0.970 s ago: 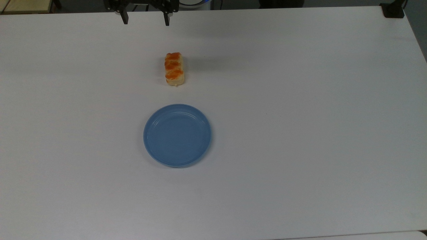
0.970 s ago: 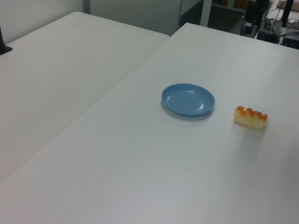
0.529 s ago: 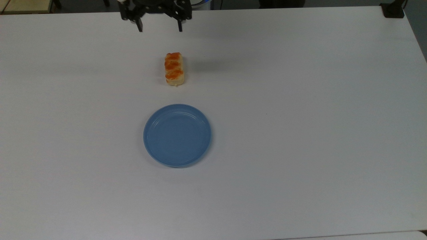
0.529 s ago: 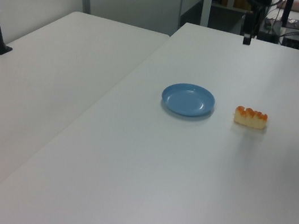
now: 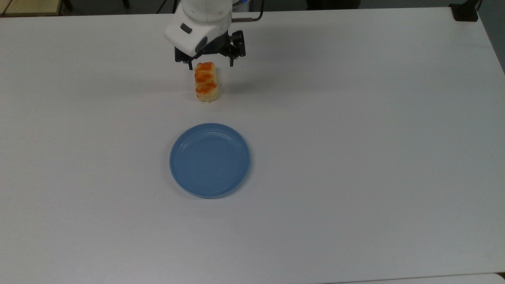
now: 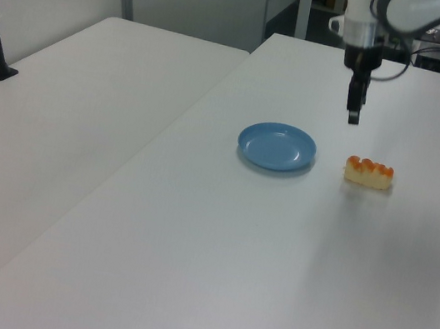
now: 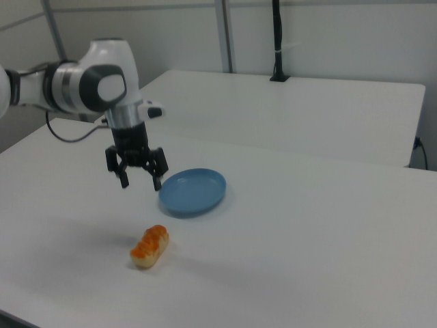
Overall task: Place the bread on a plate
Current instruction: 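Lower the open gripper over the orange-topped bread roll and close on it, then lift the bread roll and carry it over the blue plate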
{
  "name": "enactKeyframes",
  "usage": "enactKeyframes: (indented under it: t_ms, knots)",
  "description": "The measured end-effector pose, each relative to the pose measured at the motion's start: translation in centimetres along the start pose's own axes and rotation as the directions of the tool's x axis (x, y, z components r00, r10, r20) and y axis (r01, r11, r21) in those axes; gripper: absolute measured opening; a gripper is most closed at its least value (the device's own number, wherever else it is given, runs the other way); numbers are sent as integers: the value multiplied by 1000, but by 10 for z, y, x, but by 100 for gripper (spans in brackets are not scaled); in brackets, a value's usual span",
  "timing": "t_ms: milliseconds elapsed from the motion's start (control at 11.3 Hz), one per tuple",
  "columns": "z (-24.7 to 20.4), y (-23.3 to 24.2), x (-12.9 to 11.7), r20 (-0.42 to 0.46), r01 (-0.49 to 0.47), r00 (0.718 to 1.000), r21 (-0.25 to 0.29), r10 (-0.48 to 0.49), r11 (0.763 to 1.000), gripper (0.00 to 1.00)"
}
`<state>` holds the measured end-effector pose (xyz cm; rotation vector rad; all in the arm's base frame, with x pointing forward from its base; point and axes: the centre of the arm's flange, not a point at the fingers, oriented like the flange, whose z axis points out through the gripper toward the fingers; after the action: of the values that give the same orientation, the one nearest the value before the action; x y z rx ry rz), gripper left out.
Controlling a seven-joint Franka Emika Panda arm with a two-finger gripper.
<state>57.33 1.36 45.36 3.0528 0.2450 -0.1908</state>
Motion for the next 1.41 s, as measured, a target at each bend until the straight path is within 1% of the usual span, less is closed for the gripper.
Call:
enactKeyframes:
  t_ms: [176,529,706,882,1058,1147,1235,1323,1411]
  knots:
    - [47,-6,-6,28,35,999,-36,-34,999,100]
    - [111,-9,-26,84,97,992,-89,-90,991,100]
    - [138,-9,-35,103,112,989,-97,-102,989,100]
    - [150,-6,-35,116,117,988,-94,-106,989,100]
    - [157,-4,-34,123,115,987,-93,-103,989,91]
    - [158,-3,-34,122,114,987,-93,-102,989,84]
    - [157,-3,-33,120,113,988,-94,-102,989,67]
    - [154,-2,-31,111,111,989,-96,-101,989,52]
    - [144,-1,-25,90,107,991,-101,-99,989,41]
